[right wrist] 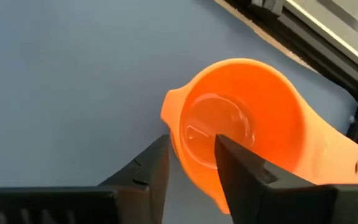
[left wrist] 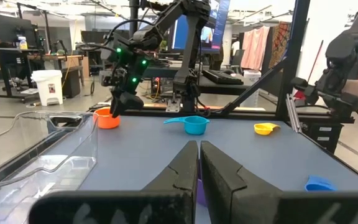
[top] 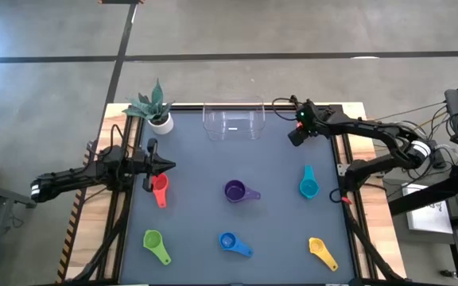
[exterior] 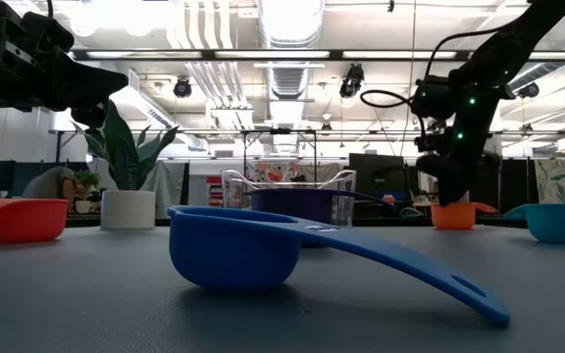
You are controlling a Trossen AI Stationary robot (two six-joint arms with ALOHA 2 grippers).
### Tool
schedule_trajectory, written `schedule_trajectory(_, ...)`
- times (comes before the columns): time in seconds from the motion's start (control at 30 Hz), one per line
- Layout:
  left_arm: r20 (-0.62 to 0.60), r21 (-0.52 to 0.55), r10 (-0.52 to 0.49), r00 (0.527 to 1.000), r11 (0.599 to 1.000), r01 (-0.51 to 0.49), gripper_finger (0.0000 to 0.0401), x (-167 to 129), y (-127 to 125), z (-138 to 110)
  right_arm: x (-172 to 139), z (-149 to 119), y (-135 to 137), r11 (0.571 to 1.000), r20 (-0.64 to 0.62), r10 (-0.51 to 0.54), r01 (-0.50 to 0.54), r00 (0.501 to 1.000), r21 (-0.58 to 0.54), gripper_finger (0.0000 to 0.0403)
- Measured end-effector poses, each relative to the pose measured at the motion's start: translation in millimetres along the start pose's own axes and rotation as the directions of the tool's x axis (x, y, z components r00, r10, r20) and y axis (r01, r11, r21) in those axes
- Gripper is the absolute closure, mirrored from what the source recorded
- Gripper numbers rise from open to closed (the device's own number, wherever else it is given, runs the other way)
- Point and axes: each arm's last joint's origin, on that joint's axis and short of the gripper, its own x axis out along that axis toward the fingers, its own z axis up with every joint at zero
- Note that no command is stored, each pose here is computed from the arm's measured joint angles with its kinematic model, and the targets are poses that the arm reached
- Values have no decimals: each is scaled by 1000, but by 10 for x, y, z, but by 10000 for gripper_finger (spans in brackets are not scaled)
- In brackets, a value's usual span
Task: Nest measuring cups in basket
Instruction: Stack the orange measuring cup on top of the purple measuring cup
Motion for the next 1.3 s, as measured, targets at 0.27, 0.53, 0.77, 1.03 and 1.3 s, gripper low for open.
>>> schedule_trajectory(0.27, 0, 0, 0, 1000, 1000, 0, 400, 0, 0, 0, -63, 8, -12, 1000, 27, 5, -5, 1000, 6, 377)
schedule_trajectory(0.53, 0, 0, 0, 1000, 1000, 0, 400, 0, 0, 0, -70, 4, 7, 999, 24, 31, -32, 999, 4, 394)
schedule_trajectory(0.77, 1, 0, 0, 1000, 1000, 0, 400, 0, 0, 1, -197, 18, 161, 988, 53, 153, -153, 987, 8, 394)
schedule_trajectory(1.03, 0, 0, 0, 1000, 1000, 0, 400, 0, 0, 0, -544, 39, 651, 940, 134, 341, -336, 930, -58, 394)
schedule_trajectory(1.3, 0, 0, 0, 1000, 1000, 0, 400, 0, 0, 0, -836, -9, 1367, 835, 186, 545, -508, 818, -211, 394)
